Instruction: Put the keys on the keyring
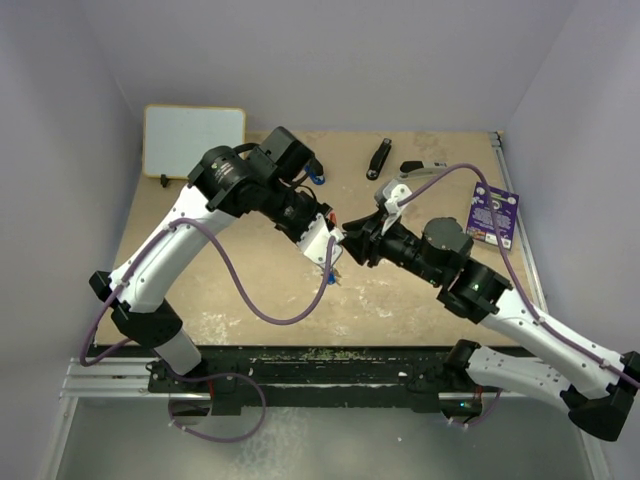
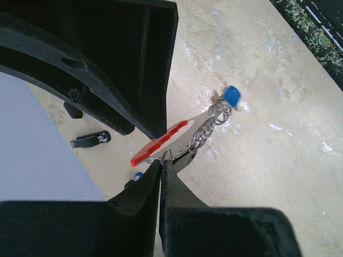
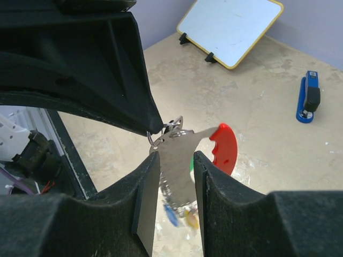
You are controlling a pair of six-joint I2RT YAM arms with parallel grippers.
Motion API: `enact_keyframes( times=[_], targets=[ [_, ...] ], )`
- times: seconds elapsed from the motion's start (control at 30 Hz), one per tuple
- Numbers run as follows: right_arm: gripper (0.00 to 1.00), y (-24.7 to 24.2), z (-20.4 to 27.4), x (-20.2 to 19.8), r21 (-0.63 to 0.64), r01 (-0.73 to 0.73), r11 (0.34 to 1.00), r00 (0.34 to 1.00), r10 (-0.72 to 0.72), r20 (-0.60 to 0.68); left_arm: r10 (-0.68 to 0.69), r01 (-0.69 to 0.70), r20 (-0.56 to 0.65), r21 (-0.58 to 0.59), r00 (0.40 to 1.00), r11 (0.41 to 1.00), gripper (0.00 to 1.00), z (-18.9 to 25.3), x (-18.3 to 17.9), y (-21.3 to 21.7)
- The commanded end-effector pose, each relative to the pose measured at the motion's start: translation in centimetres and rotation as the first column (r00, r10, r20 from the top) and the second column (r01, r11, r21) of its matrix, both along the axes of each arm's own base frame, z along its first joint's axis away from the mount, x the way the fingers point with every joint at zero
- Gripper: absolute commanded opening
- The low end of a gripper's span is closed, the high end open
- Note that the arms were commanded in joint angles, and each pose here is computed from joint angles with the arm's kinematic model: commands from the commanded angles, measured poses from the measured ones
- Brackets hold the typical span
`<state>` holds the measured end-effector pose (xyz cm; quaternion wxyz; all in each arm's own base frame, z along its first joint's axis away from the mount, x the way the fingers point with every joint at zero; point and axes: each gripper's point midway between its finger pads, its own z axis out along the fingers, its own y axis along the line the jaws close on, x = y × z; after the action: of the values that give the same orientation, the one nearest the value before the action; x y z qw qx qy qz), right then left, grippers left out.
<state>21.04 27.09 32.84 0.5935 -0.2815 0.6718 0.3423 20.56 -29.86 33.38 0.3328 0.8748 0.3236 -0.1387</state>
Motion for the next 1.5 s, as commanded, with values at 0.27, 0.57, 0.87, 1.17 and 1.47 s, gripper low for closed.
enact_keyframes(
  times=[0.27,0.57,0.87,1.17,1.47],
  targets=[
    [0.37,2.3,3.1,-0.3,0.081,-0.078,0.994,0.995,0.074,0.061,0.001,0.001,0.023,-0.089,1.0,0.996,0.03,2.3,0.3,-1.5],
    [0.38,2.6,3.2,-0.5,0.093,-0.091,0.991,0.995,0.086,0.057,0.022,-0.019,0.035,-0.081,0.999,0.997,0.03,2.1,0.8,-1.5],
    [0.35,2.8,2.8,-0.4,0.087,-0.091,0.992,0.995,0.087,0.051,0.005,-0.003,0.015,-0.121,1.0,0.993,0.03,3.0,0.1,-1.8],
    [0.15,2.7,2.9,-0.1,0.088,-0.076,0.993,0.996,0.072,0.055,-0.012,0.014,0.013,-0.126,1.0,0.992,0.03,3.5,-0.9,-1.8],
    [0.01,3.0,2.7,-0.1,0.076,-0.087,0.993,0.995,0.083,0.056,-0.01,0.013,0.02,-0.133,1.0,0.991,0.03,3.7,-0.9,-2.0]
  ],
)
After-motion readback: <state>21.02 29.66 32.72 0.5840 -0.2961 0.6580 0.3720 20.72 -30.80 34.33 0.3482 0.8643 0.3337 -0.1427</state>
